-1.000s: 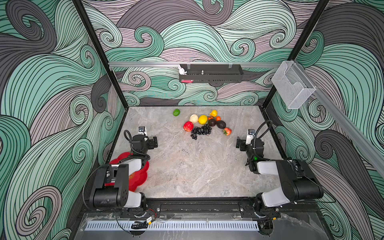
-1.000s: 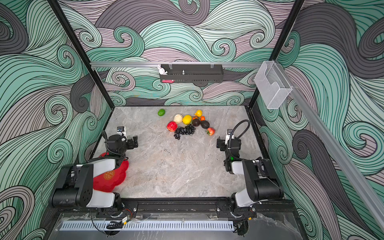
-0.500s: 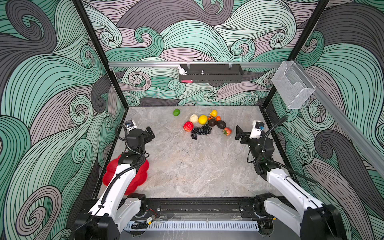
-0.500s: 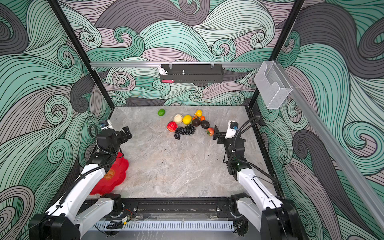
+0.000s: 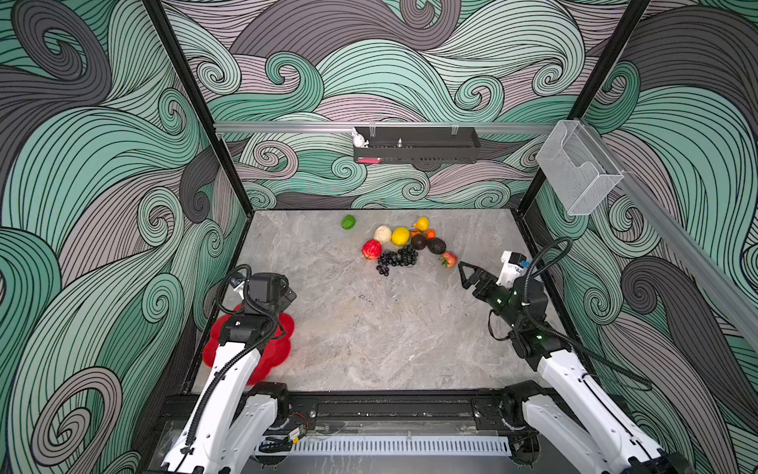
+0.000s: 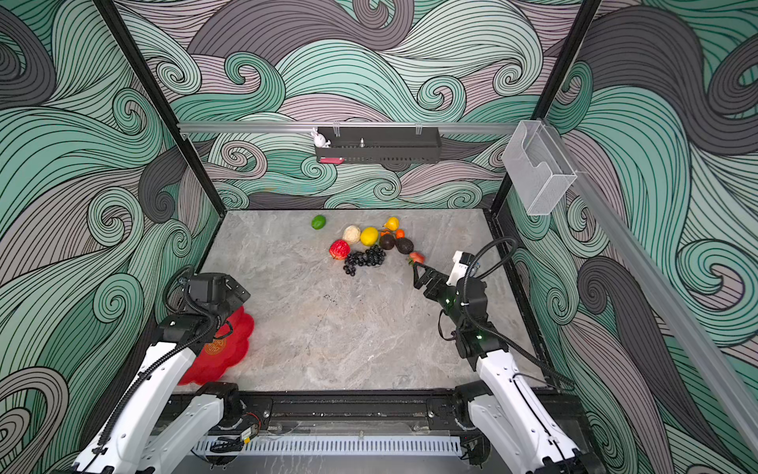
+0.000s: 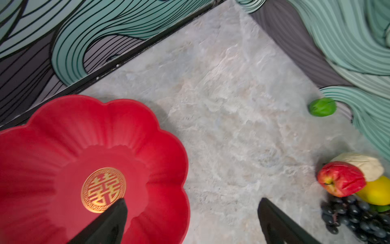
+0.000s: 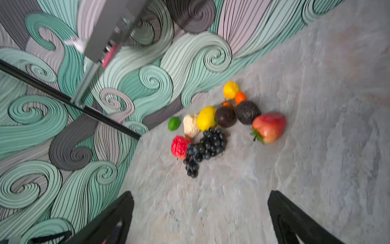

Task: Arrange fruit in a fruit bowl
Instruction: Move the fruit bowl to the center of the table.

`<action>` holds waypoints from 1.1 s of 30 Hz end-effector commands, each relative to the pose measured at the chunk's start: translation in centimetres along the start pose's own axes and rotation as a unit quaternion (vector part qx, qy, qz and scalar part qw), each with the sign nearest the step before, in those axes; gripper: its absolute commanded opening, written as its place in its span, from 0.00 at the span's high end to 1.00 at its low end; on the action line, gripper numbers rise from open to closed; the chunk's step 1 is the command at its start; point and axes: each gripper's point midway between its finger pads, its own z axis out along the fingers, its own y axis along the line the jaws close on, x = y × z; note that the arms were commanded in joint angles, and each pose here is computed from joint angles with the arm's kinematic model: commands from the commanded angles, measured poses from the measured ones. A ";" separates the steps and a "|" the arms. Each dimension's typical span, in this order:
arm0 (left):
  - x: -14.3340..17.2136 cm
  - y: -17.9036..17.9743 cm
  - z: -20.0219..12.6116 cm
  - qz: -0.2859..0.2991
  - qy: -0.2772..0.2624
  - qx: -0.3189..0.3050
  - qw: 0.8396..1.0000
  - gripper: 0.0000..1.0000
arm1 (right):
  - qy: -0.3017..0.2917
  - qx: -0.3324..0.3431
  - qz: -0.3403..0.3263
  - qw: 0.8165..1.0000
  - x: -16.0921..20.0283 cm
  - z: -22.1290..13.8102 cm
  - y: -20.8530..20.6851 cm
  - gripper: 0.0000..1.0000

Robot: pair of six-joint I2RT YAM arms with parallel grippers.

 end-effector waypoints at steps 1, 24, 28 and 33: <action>2.6 3.0 0.4 0.032 0.064 -0.088 0.994 0.01 | 0.066 0.004 -0.008 0.998 3.7 -0.2 -0.9 0.00; 6.7 0.8 8.1 0.144 0.203 -0.181 0.952 0.35 | 0.094 0.033 -0.049 0.994 8.4 0.4 -2.6 0.00; 6.9 0.9 8.4 0.151 0.208 -0.190 0.948 0.39 | 0.092 0.032 -0.052 0.994 8.4 0.4 -2.5 0.00; 6.9 0.9 8.4 0.156 0.207 -0.192 0.947 0.33 | 0.093 0.032 -0.051 0.994 8.5 0.4 -2.5 0.00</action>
